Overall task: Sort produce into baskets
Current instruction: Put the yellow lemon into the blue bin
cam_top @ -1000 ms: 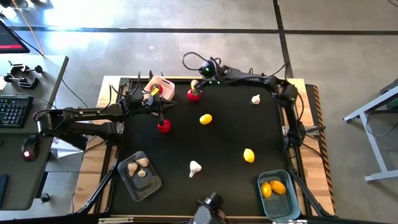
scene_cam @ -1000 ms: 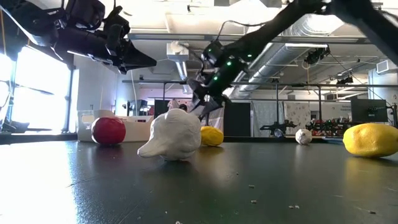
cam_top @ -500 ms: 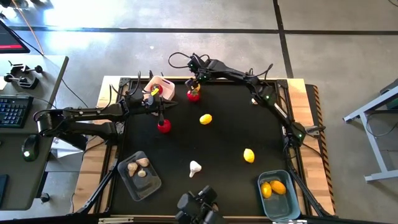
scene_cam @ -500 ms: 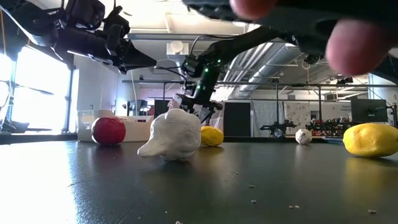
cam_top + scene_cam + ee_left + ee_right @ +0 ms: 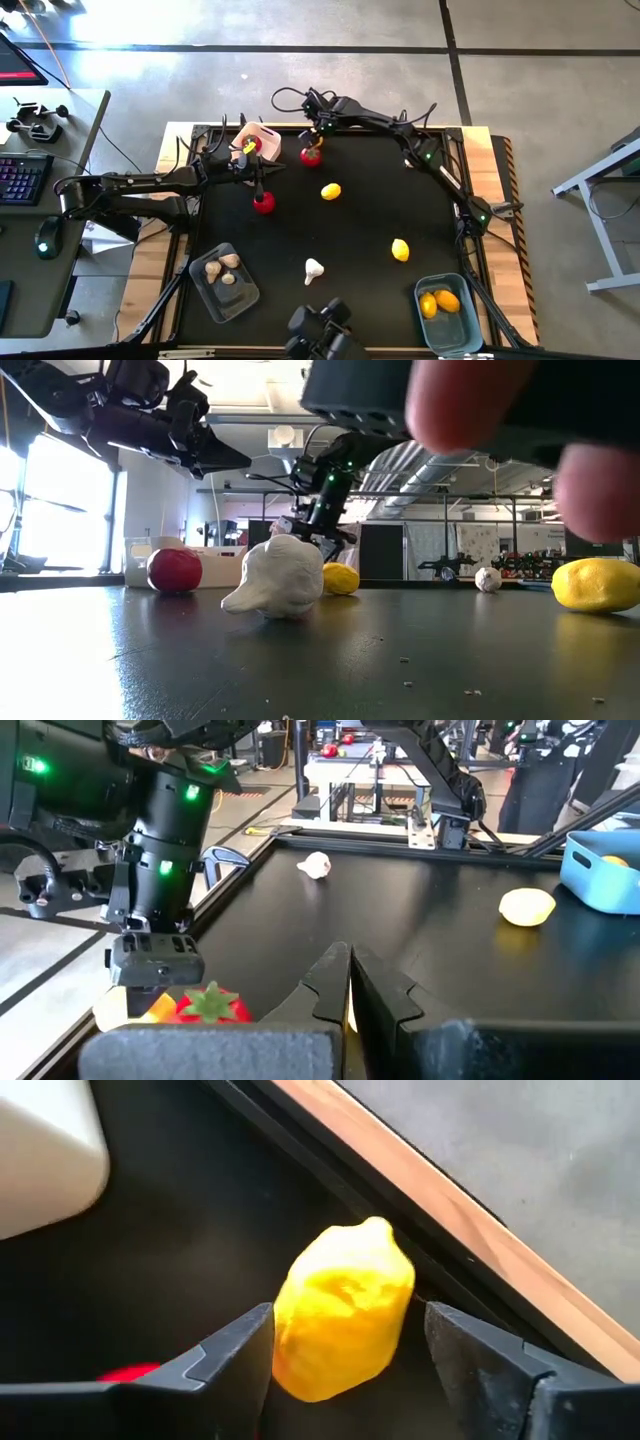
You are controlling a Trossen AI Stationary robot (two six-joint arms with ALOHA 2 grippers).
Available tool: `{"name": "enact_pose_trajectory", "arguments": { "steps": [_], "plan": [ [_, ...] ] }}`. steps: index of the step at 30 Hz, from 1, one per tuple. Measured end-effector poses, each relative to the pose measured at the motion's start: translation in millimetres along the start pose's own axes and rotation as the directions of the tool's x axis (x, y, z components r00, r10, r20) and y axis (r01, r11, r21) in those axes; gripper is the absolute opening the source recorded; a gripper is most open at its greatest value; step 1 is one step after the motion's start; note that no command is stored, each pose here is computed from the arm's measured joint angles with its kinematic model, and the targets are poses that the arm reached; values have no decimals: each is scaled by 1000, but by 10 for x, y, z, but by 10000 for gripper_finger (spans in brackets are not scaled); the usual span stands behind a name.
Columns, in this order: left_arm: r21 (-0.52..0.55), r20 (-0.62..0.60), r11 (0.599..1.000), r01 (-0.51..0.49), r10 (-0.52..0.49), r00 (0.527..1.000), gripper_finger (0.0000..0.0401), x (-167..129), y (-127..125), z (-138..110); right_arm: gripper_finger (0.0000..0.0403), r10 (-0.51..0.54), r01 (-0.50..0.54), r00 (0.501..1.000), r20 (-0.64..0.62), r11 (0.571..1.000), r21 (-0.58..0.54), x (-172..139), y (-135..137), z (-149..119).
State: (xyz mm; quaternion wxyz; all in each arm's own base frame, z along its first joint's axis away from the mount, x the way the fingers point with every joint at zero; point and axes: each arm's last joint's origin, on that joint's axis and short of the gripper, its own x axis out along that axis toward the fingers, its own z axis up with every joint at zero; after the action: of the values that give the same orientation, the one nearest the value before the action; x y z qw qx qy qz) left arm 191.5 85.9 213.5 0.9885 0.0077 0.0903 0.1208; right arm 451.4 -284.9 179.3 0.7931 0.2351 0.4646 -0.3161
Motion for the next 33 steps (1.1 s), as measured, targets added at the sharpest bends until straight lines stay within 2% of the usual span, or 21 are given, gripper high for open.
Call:
{"name": "enact_pose_trajectory", "arguments": {
  "steps": [10,16,20,24,33],
  "plan": [
    [-13,-15,1000,1,-1,1000,0,0,-1,-14,224,10,-9,998,-61,1000,5,4,-141,-21],
    [-17,-16,1000,1,-1,1000,0,0,-1,-16,224,-71,72,979,-191,997,0,-12,-309,-127],
    [-16,-16,1000,1,-1,1000,0,0,-1,-15,224,-141,130,948,-285,990,-56,-43,-400,-212],
    [-16,-17,1000,1,-1,1000,0,0,-1,-17,214,-212,176,921,-326,975,-138,-80,-408,-265],
    [-14,-22,1000,2,-2,1000,0,0,-2,-21,143,-351,235,858,-375,917,-322,-161,-323,-369]
  ]
}}
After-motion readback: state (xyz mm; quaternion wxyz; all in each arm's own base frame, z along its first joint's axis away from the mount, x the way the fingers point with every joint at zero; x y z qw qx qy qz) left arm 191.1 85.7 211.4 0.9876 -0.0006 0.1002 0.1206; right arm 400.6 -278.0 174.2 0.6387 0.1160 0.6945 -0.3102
